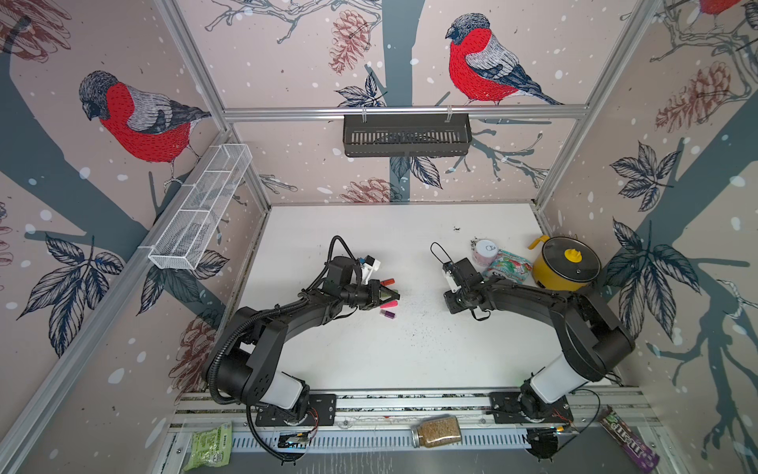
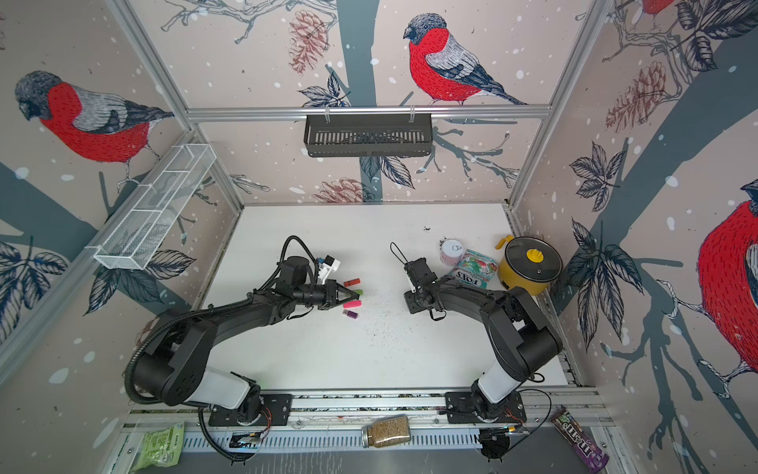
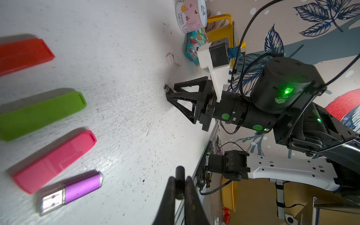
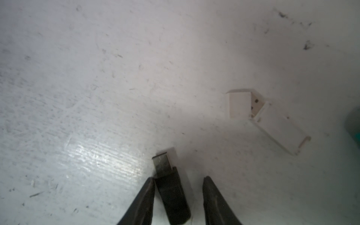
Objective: Close the usb drive cover
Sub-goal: Pick up the USB drive from the center of the board.
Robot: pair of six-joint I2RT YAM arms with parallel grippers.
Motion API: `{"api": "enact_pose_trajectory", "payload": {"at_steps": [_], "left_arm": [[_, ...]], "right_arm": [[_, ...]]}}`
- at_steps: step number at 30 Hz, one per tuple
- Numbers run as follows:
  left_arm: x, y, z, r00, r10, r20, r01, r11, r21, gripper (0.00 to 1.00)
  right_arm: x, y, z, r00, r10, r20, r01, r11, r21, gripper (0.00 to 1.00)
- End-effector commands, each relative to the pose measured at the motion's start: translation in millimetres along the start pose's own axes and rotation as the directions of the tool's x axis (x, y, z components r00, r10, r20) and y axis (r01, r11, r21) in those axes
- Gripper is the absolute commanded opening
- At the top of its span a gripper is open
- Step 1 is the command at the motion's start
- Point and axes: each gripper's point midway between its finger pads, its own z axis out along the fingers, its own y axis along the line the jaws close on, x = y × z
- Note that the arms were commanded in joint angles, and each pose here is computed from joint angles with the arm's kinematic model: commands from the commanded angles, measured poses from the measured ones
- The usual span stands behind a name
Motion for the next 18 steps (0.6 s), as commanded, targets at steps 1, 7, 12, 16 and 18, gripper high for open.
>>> {"api": "enact_pose_trajectory", "payload": {"at_steps": [1,7,12,16,18], "left_arm": [[-1.3,-1.9,0.2,1.0,0.007,0.004,-0.007,1.0,0.012,0.05],[-1.7,-1.7,0.2,1.0,0.008,0.007,-0.008,1.0,0.011,0.05],[-1.6,-2.3,-0.4,1.0,0.01,0.01,-0.01,1.0,0.013,0.05],[-0.9,-2.2,-0.8,1.0,0.008,0.011,-0.008,1.0,0.013,0.05],[-0.6,-1.9,-0.9,1.0,0.007,0.012,-0.007,1.0,0.013,0.05]], "right_arm": [[16.8,-0.7,4.8,0.998,-0.015,-0.064,0.016,1.0,0.007,0.37],[22.8,-5.3,0.6,0.997,-0.007,-0.08,0.01,1.0,0.03,0.38],[23.0,-3.3,-3.6,0.996,0.018,-0.089,-0.017,1.0,0.013,0.39],[26.8,2.7,-2.9,0.993,0.024,-0.112,-0.025,1.0,-0.013,0.37],[28.0,4.3,-2.3,0.992,0.025,-0.12,-0.027,0.999,-0.017,0.36]]}}
